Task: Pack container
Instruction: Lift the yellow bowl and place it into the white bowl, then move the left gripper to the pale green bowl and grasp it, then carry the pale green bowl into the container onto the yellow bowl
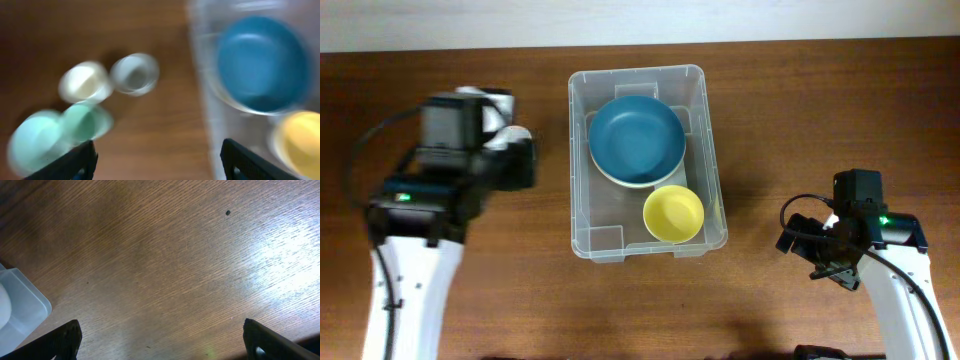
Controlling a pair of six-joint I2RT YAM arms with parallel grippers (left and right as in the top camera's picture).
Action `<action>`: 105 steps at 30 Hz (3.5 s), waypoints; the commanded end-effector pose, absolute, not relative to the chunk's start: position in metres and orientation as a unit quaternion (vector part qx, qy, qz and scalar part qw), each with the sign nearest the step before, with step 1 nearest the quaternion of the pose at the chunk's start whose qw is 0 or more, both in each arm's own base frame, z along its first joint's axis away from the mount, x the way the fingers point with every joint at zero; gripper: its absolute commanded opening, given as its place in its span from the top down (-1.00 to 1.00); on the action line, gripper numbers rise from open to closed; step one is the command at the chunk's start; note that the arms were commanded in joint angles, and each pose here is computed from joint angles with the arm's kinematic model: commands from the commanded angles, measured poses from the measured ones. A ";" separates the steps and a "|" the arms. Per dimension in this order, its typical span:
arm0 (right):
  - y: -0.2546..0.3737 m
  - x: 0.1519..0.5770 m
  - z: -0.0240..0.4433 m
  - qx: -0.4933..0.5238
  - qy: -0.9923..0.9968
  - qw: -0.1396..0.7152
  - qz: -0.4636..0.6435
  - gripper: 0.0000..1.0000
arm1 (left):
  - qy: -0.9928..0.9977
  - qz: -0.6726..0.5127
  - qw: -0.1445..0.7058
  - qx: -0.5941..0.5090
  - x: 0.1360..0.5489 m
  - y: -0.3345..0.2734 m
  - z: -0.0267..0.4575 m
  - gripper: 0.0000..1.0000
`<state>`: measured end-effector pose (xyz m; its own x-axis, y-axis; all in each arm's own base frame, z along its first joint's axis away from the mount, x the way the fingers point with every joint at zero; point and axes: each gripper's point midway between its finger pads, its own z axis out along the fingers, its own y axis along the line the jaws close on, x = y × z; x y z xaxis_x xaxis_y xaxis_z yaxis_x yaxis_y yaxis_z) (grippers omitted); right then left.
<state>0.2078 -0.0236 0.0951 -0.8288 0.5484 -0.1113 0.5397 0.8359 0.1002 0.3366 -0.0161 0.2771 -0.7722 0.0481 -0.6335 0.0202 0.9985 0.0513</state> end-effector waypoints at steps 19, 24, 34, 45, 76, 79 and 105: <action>-0.026 0.206 0.094 0.276 0.959 0.067 0.023 -0.98 | 0.891 0.012 0.110 -0.440 0.293 0.227 0.099 -0.74; -0.026 0.207 0.094 0.276 0.959 0.068 0.023 -0.97 | 0.884 0.005 0.070 -0.462 0.286 0.241 0.062 -0.74; -0.025 0.206 0.094 0.276 0.959 0.066 0.023 -0.97 | 0.884 -0.005 0.027 -0.467 0.288 0.247 0.006 -0.45; -0.025 0.206 0.094 0.276 0.959 0.066 0.023 -0.97 | 0.884 -0.003 0.036 -0.467 0.292 0.249 0.005 0.99; -0.026 0.208 0.094 0.275 0.958 0.071 0.024 -0.97 | 0.907 -0.147 0.395 0.001 0.347 -0.058 0.296 0.99; -0.026 0.208 0.094 0.275 0.958 0.070 0.024 -0.98 | 0.904 -0.162 0.365 0.154 0.337 -0.160 0.280 0.99; -0.025 0.206 0.094 0.276 0.959 0.066 0.023 -0.98 | 0.946 -0.130 0.139 0.263 0.340 -0.257 0.125 0.06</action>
<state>0.2068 -0.0239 0.0950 -0.8380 0.5344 -0.1107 0.5264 0.8450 0.0940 0.3368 -0.2513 0.1176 -0.8409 0.4452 -0.3078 0.5101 0.8420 -0.1757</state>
